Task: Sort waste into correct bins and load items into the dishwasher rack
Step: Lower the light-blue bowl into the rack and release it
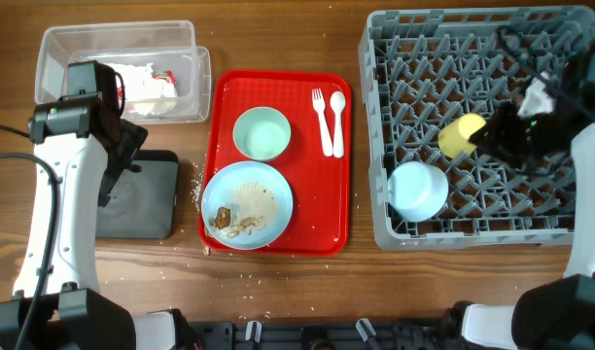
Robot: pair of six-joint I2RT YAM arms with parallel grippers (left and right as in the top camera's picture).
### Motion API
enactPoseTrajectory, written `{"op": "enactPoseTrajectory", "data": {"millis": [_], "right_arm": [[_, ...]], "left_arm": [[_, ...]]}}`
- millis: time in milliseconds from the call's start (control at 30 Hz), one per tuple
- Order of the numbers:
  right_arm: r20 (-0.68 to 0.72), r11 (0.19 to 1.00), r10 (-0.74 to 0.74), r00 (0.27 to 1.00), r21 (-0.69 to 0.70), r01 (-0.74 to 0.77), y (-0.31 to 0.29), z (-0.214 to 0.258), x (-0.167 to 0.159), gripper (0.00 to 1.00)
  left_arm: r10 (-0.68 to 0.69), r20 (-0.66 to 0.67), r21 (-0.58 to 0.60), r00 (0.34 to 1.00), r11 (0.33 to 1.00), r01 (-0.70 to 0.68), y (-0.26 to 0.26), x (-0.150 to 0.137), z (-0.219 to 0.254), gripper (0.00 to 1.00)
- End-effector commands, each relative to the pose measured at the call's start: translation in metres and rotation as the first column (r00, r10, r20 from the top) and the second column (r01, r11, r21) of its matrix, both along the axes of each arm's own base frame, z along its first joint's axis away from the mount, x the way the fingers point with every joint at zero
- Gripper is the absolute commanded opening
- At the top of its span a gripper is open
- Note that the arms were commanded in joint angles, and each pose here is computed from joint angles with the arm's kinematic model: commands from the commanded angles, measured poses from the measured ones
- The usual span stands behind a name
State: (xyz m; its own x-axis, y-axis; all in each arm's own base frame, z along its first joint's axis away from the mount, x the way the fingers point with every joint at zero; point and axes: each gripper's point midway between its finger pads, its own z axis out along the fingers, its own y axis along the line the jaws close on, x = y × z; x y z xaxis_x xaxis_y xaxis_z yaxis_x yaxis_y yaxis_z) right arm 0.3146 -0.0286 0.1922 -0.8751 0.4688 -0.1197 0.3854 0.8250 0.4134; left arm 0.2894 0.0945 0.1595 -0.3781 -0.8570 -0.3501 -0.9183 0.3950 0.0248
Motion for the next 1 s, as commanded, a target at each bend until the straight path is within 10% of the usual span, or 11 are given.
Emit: {"op": "enactPoseTrajectory", "data": {"millis": [0, 533, 967], "right_arm": [[0.01, 0.996, 0.072, 0.997, -0.048, -0.071, 0.013, 0.012, -0.008, 0.21], [-0.266, 0.942, 0.263, 0.927, -0.138, -0.307, 0.087, -0.075, -0.049, 0.17], [-0.378, 0.88, -0.044, 0.925, -0.453, -0.144, 0.027, -0.082, -0.065, 0.17]], "left_arm": [[0.005, 0.013, 0.011, 1.0, 1.0, -0.005, 0.003, -0.002, 0.005, 1.0], [0.005, 0.013, 0.011, 1.0, 1.0, -0.005, 0.003, -0.002, 0.005, 1.0], [0.005, 0.013, 0.011, 1.0, 1.0, -0.005, 0.003, -0.002, 0.005, 1.0]]}}
